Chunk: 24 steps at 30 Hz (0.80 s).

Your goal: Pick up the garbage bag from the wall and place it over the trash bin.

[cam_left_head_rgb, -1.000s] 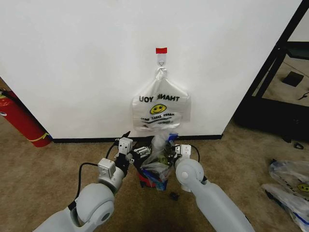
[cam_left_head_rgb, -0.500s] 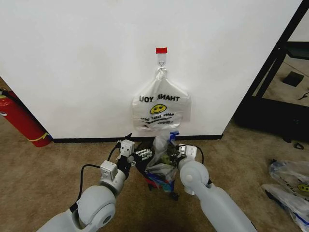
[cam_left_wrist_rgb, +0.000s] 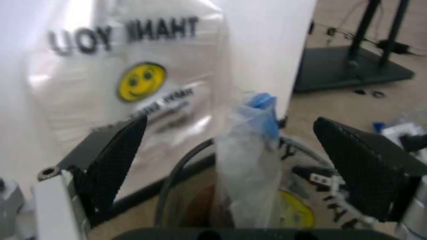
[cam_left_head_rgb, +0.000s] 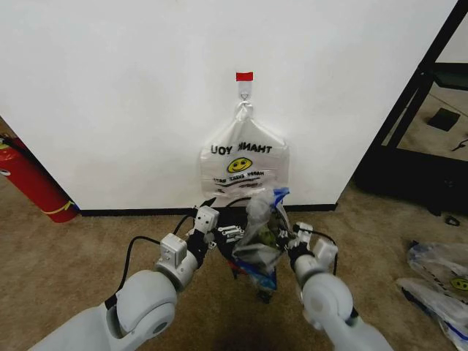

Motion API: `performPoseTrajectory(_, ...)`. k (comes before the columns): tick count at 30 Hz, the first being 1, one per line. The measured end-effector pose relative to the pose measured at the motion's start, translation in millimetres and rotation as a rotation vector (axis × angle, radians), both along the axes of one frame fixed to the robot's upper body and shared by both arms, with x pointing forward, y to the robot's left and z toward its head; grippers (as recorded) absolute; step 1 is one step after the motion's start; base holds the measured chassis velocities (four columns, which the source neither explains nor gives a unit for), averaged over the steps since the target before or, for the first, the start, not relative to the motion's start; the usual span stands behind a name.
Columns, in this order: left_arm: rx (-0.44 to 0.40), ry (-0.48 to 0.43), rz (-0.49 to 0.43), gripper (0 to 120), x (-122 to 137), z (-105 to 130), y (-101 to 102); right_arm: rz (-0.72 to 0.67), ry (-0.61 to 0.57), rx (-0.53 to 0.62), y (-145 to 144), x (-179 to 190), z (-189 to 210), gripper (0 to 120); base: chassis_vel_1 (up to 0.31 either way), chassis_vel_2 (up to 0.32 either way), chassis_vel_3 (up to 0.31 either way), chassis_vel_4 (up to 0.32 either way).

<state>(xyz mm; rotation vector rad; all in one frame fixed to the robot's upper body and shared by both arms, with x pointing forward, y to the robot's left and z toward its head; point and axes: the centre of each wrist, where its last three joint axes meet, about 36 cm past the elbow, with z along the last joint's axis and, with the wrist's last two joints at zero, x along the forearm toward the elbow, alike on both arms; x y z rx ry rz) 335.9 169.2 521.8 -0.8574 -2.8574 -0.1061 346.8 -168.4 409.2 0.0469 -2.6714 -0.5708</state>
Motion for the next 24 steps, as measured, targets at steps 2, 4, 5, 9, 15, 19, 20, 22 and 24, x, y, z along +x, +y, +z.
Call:
performPoseTrajectory(2,0.022,0.040,-0.045,97,0.4,3.0,-8.3,-0.010,-0.003,-0.001,2.4,-3.0,-2.1,1,0.000,0.000,0.000,0.000)
performPoseTrajectory(4,0.036,0.055,-0.066,95,1.0,3.1,-13.1,-0.014,-0.005,-0.001,3.2,-3.4,-2.3,1,0.000,0.000,0.000,0.000)
performPoseTrajectory(5,0.048,0.071,-0.081,95,1.9,2.8,-17.2,-0.017,-0.007,-0.003,3.6,-3.4,-2.3,1,0.000,0.000,0.000,0.000)
performPoseTrajectory(9,0.073,0.147,-0.128,93,9.8,7.6,-38.4,-0.028,-0.013,-0.009,3.4,-2.4,-1.5,1,0.000,0.000,0.000,0.000)
performPoseTrajectory(15,0.124,0.132,-0.137,88,44.6,4.4,-64.8,-0.039,-0.013,-0.013,1.6,-3.9,-0.7,1,0.000,0.000,0.000,0.000)
performPoseTrajectory(19,0.151,0.129,-0.137,71,62.1,-2.5,-80.3,-0.042,-0.010,-0.015,1.4,-6.5,-1.4,1,0.000,0.000,0.000,0.000)
performPoseTrajectory(20,0.151,0.129,-0.137,71,62.1,-2.5,-80.3,-0.042,-0.010,-0.015,1.4,-6.5,-1.4,1,0.000,0.000,0.000,0.000)
performPoseTrajectory(22,0.154,0.127,-0.137,63,68.7,-4.5,-90.3,-0.042,-0.008,-0.018,0.5,-7.3,-2.1,1,0.000,0.000,0.000,0.000)
performPoseTrajectory(24,0.157,0.123,-0.142,58,71.9,-5.8,-97.9,-0.041,-0.007,-0.021,-0.4,-7.5,-2.4,1,0.000,0.000,0.000,0.000)
